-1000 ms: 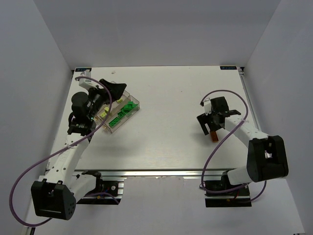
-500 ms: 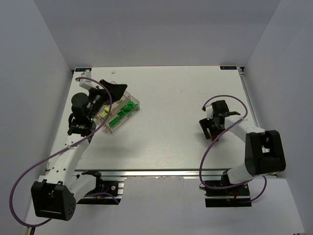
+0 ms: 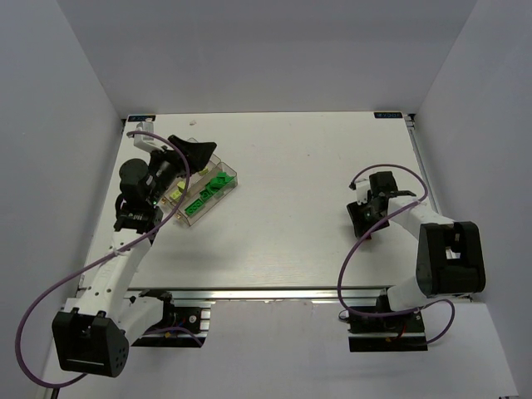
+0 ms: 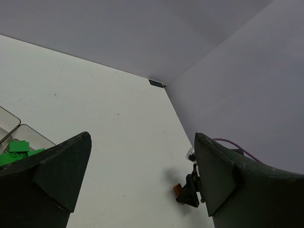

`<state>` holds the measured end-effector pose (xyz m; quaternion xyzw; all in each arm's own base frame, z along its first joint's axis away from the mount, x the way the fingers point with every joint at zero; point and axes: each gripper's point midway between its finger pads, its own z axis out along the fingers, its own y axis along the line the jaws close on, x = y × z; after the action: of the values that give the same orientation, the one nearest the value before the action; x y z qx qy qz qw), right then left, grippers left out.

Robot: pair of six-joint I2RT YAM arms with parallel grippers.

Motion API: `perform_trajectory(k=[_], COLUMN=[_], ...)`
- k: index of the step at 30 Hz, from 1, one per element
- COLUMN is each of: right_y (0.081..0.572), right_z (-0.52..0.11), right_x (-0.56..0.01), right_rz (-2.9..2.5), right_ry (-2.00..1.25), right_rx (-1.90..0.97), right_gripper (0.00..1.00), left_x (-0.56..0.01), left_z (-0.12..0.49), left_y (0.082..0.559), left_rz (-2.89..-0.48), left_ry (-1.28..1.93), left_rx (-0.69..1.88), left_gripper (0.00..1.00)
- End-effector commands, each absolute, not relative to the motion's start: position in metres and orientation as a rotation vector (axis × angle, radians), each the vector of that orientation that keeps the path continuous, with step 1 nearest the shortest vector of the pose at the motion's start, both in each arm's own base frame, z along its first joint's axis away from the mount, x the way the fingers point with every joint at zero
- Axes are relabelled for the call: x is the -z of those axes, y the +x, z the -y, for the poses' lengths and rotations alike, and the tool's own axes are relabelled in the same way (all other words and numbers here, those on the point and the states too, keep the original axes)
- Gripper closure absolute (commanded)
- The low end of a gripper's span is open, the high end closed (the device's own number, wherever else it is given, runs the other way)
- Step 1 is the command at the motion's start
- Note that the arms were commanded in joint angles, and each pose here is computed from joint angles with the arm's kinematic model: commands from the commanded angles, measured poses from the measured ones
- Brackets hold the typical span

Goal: Sort the legos into containers by color

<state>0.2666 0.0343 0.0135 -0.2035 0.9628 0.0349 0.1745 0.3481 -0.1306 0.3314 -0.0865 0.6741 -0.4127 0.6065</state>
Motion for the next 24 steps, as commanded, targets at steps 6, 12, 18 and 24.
perform_trajectory(k=[6,12,18,24], right_y=[0.255,0.260,0.268,0.275], right_z=[-0.035,-0.043,-0.083,-0.142], right_x=[0.001,-0.007,-0.059,-0.137], right_rz=[-2.787,-2.707,-2.420,-2.067], right_ry=[-0.627,-0.679,-0.940,-1.044], right_rx=[-0.162,-0.208,-0.448,-0.633], right_gripper=[0.66,0.95,1.00,1.00], left_x=[-0.340,-0.337,-0.326,-0.298], left_z=[0.134,0.147,0.175,0.227], left_y=[0.340,0.338,0.334,0.319], left_rz=[-1.528,-1.537,-1.587,-1.706], left_ry=[-0.167,-0.123,-0.054,0.084], left_rx=[0.981,1.052,1.174,1.275], left_gripper=[0.02,0.02,0.02,0.02])
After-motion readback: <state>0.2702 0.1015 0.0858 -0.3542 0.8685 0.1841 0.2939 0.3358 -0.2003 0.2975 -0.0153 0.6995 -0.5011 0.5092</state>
